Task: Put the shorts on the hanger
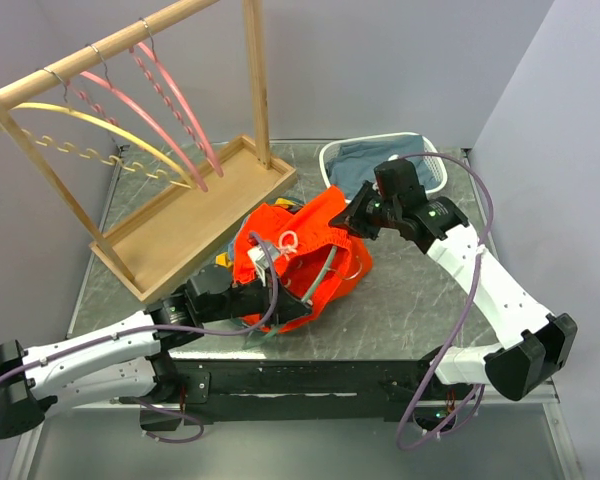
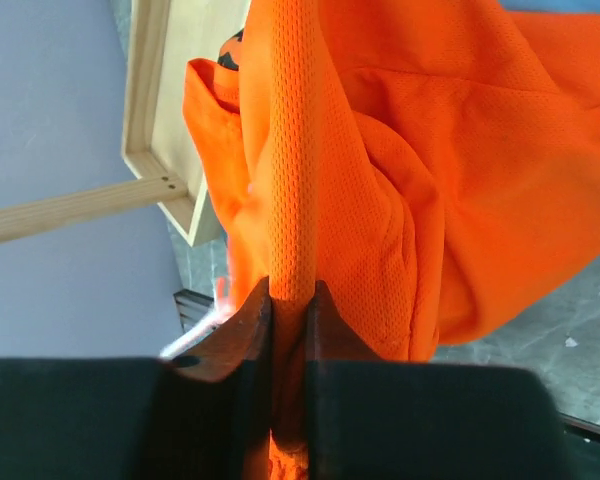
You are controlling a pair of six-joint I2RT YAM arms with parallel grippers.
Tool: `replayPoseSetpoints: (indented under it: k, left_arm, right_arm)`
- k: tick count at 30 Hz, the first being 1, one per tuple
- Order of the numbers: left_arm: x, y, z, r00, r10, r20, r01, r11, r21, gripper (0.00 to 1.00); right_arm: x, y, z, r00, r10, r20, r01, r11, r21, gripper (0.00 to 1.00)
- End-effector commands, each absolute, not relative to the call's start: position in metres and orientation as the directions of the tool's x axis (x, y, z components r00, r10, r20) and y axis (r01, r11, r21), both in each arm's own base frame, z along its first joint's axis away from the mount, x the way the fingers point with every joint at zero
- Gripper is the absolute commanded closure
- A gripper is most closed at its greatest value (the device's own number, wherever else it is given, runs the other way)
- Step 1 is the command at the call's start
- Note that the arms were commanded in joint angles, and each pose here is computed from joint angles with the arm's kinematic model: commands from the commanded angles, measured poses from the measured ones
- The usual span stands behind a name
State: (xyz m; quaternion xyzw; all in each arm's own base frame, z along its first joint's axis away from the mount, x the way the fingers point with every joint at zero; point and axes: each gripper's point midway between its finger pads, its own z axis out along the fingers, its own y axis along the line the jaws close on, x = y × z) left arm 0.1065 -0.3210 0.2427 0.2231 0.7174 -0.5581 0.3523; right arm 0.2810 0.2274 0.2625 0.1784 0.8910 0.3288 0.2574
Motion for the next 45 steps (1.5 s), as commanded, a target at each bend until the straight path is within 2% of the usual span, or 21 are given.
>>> replayPoseSetpoints:
  k: [1,3,4,6,8,11,14,17,19,26,30,34,41,45]
  left_arm:
    - [0.128,-0.323,0.303,-0.575,-0.241,-0.782,0.73,0.279,-0.623,0.92]
    - [0.129,-0.323,0.307,-0.584,-0.238,-0.776,0.721,0.287,-0.631,0.76]
    - [0.131,-0.323,0.307,-0.591,-0.238,-0.771,0.71,0.301,-0.637,0.6]
    - [0.13,-0.319,0.307,-0.609,-0.217,-0.763,0.69,0.328,-0.645,0.44]
    - [0.135,-0.308,0.296,-0.63,-0.206,-0.749,0.642,0.405,-0.651,0.38]
    - [0.136,-0.293,0.295,-0.645,-0.217,-0.733,0.59,0.467,-0.658,0.38]
    - [0.145,-0.273,0.28,-0.666,-0.254,-0.702,0.487,0.564,-0.666,0.44]
    - [0.146,-0.254,0.246,-0.706,-0.226,-0.671,0.382,0.677,-0.629,0.52]
    - [0.141,-0.248,0.228,-0.735,-0.194,-0.65,0.356,0.706,-0.613,0.55]
    - [0.123,-0.239,0.189,-0.789,-0.142,-0.598,0.323,0.732,-0.6,0.48]
    - [0.117,-0.236,0.181,-0.798,-0.131,-0.589,0.31,0.749,-0.586,0.41]
    - [0.117,-0.232,0.174,-0.787,-0.134,-0.602,0.284,0.789,-0.546,0.39]
    - [0.122,-0.238,0.165,-0.759,-0.142,-0.636,0.236,0.849,-0.472,0.41]
    - [0.128,-0.239,0.161,-0.734,-0.166,-0.659,0.206,0.87,-0.448,0.46]
  right_arm:
    - [0.276,0.22,0.279,-0.788,0.446,-0.425,0.046,0.73,0.682,1.0]
    - [0.278,0.217,0.282,-0.778,0.447,-0.443,0.041,0.739,0.673,1.0]
    - [0.279,0.216,0.284,-0.772,0.449,-0.45,0.039,0.739,0.672,1.0]
    - [0.281,0.214,0.289,-0.762,0.45,-0.466,0.027,0.741,0.671,1.0]
    - [0.282,0.214,0.296,-0.757,0.444,-0.48,0.007,0.74,0.672,1.0]
    - [0.282,0.212,0.303,-0.747,0.436,-0.502,-0.009,0.749,0.663,1.0]
    - [0.279,0.21,0.308,-0.741,0.43,-0.516,-0.03,0.747,0.665,1.0]
    - [0.277,0.209,0.313,-0.727,0.443,-0.525,-0.041,0.734,0.677,1.0]
    - [0.277,0.208,0.319,-0.712,0.459,-0.531,-0.047,0.724,0.689,1.0]
    - [0.283,0.211,0.332,-0.691,0.498,-0.524,-0.047,0.692,0.72,1.0]
    - [0.285,0.21,0.334,-0.684,0.509,-0.523,-0.039,0.69,0.722,1.0]
    - [0.285,0.21,0.336,-0.681,0.518,-0.518,-0.033,0.684,0.728,1.0]
    - [0.285,0.207,0.338,-0.665,0.542,-0.513,-0.016,0.677,0.736,1.0]
    - [0.284,0.207,0.34,-0.661,0.561,-0.498,-0.009,0.658,0.753,1.0]
